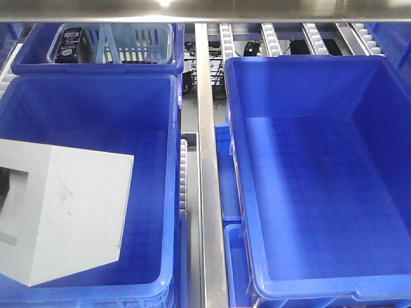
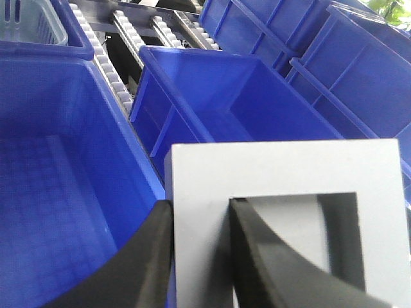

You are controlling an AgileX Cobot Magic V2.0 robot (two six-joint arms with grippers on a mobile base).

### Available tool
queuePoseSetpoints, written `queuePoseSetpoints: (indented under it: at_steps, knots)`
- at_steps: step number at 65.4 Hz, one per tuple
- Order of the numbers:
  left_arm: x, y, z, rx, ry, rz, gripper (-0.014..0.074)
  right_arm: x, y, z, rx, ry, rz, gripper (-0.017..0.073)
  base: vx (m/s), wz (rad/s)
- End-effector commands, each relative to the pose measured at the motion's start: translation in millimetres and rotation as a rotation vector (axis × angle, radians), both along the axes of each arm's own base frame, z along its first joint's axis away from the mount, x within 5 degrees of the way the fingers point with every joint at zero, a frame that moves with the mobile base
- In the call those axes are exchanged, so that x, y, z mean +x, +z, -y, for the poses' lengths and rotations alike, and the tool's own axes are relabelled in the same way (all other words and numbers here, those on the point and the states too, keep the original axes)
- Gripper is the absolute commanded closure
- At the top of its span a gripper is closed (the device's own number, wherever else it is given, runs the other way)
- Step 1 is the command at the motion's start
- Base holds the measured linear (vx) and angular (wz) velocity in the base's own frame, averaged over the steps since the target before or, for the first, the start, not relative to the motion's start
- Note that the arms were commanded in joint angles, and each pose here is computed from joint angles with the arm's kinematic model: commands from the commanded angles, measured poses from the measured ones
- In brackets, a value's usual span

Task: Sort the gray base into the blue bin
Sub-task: 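Hold the block above the blue bins, stopped at the rack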

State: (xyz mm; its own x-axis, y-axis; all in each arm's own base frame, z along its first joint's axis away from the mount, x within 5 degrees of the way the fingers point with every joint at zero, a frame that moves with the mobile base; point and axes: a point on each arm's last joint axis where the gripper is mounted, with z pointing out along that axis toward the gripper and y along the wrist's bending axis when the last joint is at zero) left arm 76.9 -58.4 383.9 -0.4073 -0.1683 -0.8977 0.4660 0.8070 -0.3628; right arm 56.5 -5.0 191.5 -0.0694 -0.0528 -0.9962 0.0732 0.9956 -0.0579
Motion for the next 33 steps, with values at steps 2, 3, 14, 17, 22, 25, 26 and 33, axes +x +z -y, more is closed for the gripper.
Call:
queuePoseSetpoints:
  at_steps: [2, 3, 14, 17, 22, 25, 26, 33]
  knots:
    - [-1.2, 15.4, 2.2, -0.063, -0.032, 0.089, 0.0591, -0.3, 3.1, -0.8, -0.02, 0.008, 0.076, 0.0568, 0.0, 0.0]
    - [-1.2, 15.4, 2.2, -0.063, -0.032, 0.089, 0.0591, -0.3, 3.1, -0.8, -0.02, 0.008, 0.076, 0.0568, 0.0, 0.0]
    - [-1.2, 15.4, 2.2, -0.063, -0.032, 0.089, 0.0591, -0.3, 3.1, -0.8, -0.02, 0.008, 0.076, 0.0568, 0.0, 0.0]
    - [-1.2, 15.4, 2.2, -0.063, -0.032, 0.089, 0.0591, -0.3, 3.1, -0.8, -0.02, 0.008, 0.076, 0.0568, 0.0, 0.0]
    - [-1.2, 15.4, 2.2, -0.063, -0.032, 0.089, 0.0591, -0.3, 3.1, -0.8, -0.02, 0.008, 0.076, 0.0568, 0.0, 0.0]
    - [-1.2, 15.4, 2.2, -0.063, -0.032, 0.089, 0.0591, -0.3, 3.1, -0.8, -0.02, 0.008, 0.076, 0.0568, 0.0, 0.0]
    - [-1.2, 15.4, 2.2, -0.063, -0.032, 0.089, 0.0591, -0.3, 3.1, -0.8, -0.02, 0.008, 0.076, 0.0568, 0.0, 0.0]
    - [-1.2, 15.4, 2.2, -0.063, -0.032, 0.089, 0.0591, -0.3, 3.1, -0.8, -0.02, 0.008, 0.076, 0.0568, 0.0, 0.0]
